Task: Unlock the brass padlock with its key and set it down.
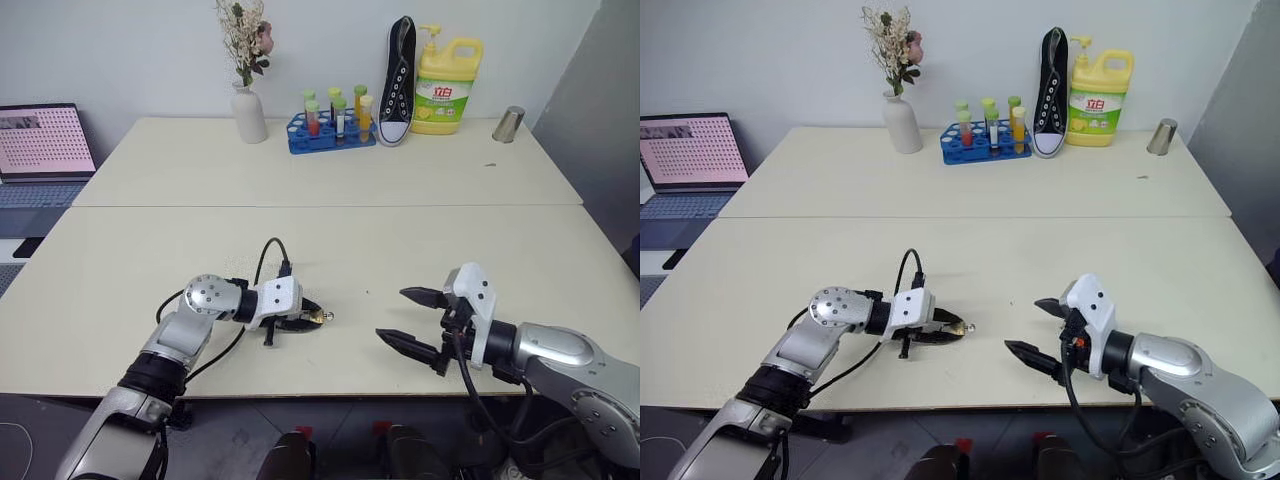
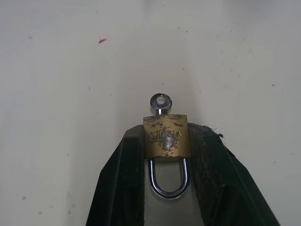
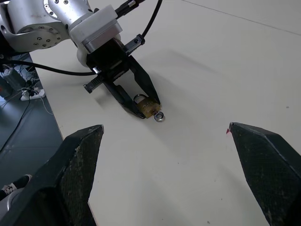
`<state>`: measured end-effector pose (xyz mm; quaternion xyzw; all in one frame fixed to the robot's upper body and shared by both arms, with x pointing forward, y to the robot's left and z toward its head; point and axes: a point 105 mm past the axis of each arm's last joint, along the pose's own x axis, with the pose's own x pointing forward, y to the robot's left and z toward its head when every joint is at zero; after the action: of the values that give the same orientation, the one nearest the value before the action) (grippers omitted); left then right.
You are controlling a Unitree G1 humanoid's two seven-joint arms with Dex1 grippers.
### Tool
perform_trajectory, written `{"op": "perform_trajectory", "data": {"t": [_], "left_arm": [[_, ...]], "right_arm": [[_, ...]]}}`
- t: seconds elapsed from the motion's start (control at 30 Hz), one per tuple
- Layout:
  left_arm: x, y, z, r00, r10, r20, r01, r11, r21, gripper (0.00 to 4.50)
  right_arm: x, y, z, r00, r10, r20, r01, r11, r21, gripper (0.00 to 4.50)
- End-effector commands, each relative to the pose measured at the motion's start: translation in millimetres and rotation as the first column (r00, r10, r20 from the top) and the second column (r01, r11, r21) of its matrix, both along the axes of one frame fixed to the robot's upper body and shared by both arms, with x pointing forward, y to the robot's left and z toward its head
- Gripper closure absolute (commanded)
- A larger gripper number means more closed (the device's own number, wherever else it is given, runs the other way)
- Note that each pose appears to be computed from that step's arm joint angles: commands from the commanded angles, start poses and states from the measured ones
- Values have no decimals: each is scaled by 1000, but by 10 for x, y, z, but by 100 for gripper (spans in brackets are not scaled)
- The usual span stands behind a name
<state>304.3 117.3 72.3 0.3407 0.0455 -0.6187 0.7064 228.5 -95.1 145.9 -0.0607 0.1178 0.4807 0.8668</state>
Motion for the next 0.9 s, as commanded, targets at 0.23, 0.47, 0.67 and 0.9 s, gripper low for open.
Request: {"op": "perform_trajectory", "data": {"t": [0.23,0.47,0.67,0.9], "left_arm": [[-141,-194,853,665,-144,733,301,950,-87,354],[-262,-189,858,527,-165,833,366,929,-48,354],[-283,-234,879,492,-153,857,374,926,-50,354],[-274,-234,868,486,-144,862,364,930,-50,354]], "right_arm": [[15,188,183,995,89,36,-93,990,106,0],[126,286,224,995,98,1,-97,981,167,0],[216,350,283,992,124,-28,-117,974,193,0],[273,396,267,991,123,-57,-110,976,188,0]]}}
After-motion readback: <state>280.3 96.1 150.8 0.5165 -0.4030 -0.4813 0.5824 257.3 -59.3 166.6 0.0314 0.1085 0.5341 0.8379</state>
